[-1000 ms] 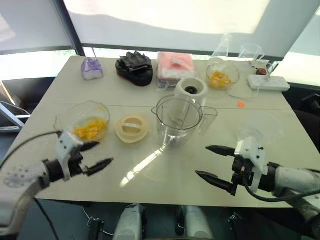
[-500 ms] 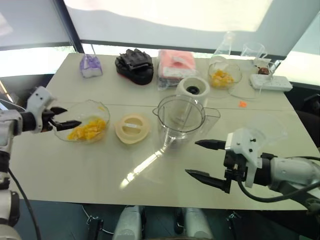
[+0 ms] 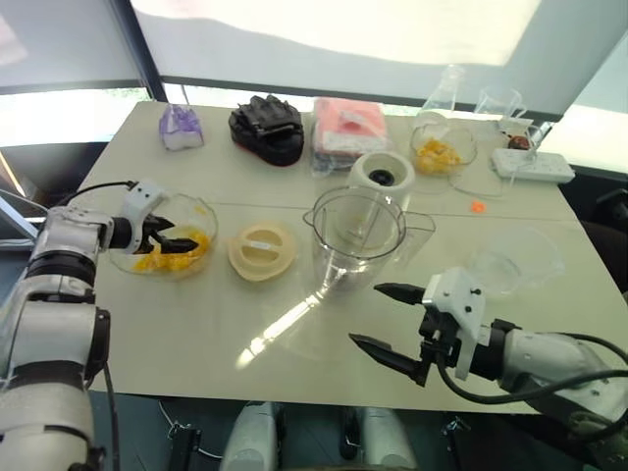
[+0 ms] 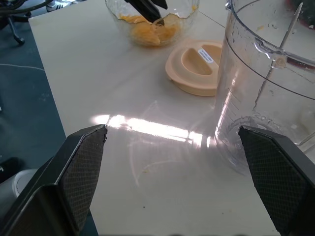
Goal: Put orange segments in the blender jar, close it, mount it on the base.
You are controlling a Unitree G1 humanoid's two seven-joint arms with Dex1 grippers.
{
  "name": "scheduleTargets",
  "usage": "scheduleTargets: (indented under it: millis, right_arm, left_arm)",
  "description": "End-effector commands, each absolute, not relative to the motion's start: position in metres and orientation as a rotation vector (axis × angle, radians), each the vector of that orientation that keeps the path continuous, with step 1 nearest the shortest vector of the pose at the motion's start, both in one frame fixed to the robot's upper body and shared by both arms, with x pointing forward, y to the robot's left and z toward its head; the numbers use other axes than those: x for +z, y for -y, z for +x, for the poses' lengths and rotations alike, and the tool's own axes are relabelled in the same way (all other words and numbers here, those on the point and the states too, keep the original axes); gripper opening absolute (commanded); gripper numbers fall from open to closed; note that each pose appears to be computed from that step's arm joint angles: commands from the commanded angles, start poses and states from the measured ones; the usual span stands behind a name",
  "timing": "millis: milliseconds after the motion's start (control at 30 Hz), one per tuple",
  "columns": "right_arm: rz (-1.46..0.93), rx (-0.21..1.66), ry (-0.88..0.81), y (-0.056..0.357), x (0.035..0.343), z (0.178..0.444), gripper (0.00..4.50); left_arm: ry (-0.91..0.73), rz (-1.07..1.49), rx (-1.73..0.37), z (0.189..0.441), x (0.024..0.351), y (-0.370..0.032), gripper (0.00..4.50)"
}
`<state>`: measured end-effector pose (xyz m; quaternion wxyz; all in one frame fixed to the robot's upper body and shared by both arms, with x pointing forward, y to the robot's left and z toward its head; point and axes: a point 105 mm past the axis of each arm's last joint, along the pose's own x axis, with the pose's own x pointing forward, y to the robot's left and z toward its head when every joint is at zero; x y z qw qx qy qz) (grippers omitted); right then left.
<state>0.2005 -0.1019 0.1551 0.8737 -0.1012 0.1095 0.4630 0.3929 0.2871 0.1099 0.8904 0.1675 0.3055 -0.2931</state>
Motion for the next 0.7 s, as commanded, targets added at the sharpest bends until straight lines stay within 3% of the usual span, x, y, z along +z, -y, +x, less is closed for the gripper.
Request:
scheduleTargets:
  millis: [33,400,533,700]
  right_arm:
    - [-0.227,0.973,-0.171,0.095,0.165,0.198,4.49]
    - [-0.230,0.946,-0.147,0.093,0.171,0.203,4.49]
    - [-0.230,0.936,-0.148,0.094,0.171,0.204,4.50]
    - [-0.229,0.933,-0.153,0.095,0.169,0.205,4.50]
  left_arm:
    - [-0.616,0.399,-0.588,0.401,0.118,-0.285,4.47]
    - [-0.678,0.421,-0.523,0.405,0.081,-0.271,4.47]
    - [-0.686,0.412,-0.512,0.404,0.075,-0.270,3.13]
    - [-0.670,0.405,-0.487,0.404,0.075,-0.274,0.46]
